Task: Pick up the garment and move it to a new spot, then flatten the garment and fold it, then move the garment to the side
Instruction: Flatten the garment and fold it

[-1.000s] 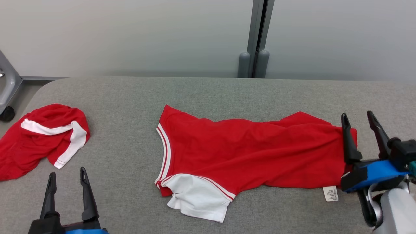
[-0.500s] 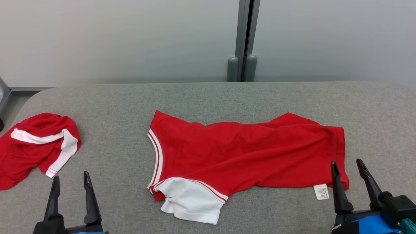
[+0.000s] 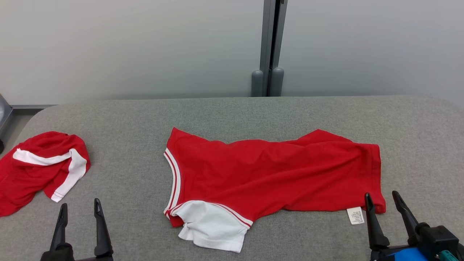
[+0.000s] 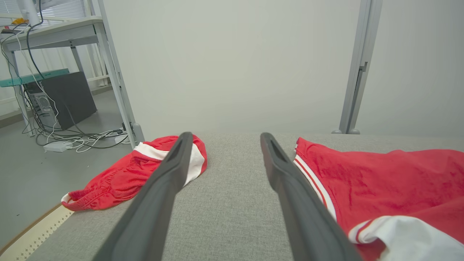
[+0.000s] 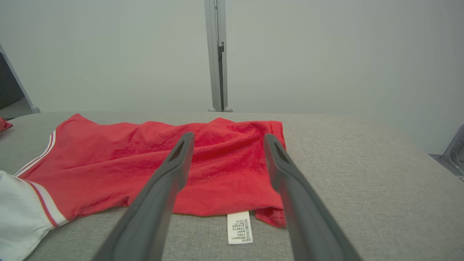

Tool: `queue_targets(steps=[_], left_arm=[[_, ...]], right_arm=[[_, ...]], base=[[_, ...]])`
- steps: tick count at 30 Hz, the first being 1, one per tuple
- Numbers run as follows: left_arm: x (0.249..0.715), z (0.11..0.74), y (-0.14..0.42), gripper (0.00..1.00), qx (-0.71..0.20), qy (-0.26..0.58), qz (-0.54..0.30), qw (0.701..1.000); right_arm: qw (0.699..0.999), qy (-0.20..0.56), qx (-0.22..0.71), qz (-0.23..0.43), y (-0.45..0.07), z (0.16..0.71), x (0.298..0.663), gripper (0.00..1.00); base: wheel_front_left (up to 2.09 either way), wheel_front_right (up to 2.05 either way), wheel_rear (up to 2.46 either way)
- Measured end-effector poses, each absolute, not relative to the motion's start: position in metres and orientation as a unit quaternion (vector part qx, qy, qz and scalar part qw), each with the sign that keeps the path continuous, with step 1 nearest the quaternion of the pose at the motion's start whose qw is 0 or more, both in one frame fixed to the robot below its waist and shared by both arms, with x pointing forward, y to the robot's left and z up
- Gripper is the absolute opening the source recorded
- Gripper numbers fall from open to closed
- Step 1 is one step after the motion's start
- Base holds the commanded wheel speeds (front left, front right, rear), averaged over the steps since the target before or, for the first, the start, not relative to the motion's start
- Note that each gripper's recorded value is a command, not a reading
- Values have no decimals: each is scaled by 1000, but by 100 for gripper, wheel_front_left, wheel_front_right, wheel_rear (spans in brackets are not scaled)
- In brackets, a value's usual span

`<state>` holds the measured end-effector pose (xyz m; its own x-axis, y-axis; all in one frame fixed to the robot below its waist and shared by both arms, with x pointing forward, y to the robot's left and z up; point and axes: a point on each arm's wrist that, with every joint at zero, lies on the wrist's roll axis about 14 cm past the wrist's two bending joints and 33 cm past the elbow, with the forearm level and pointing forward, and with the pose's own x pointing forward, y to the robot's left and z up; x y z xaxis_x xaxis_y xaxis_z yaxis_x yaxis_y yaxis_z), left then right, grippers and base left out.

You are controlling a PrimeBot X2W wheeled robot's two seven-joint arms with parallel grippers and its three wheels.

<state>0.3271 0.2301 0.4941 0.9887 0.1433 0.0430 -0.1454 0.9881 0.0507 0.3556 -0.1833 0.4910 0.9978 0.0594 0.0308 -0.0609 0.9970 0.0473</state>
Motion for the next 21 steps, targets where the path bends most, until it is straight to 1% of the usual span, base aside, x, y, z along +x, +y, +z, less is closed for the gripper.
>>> queue_targets(steps=[5,15,21], left_arm=[[326,493,231,100,31,-18,71,997],[327,499,219,100,52,-25,21,998],[328,510,215,100,35,-36,8,999]], right_arm=[[999,-9,25,31,-182,488,356,100],[999,2,27,31,-182,482,355,100],[999,13,30,31,-181,480,356,100]], base=[[0,0,0],[0,0,0],[0,0,0]])
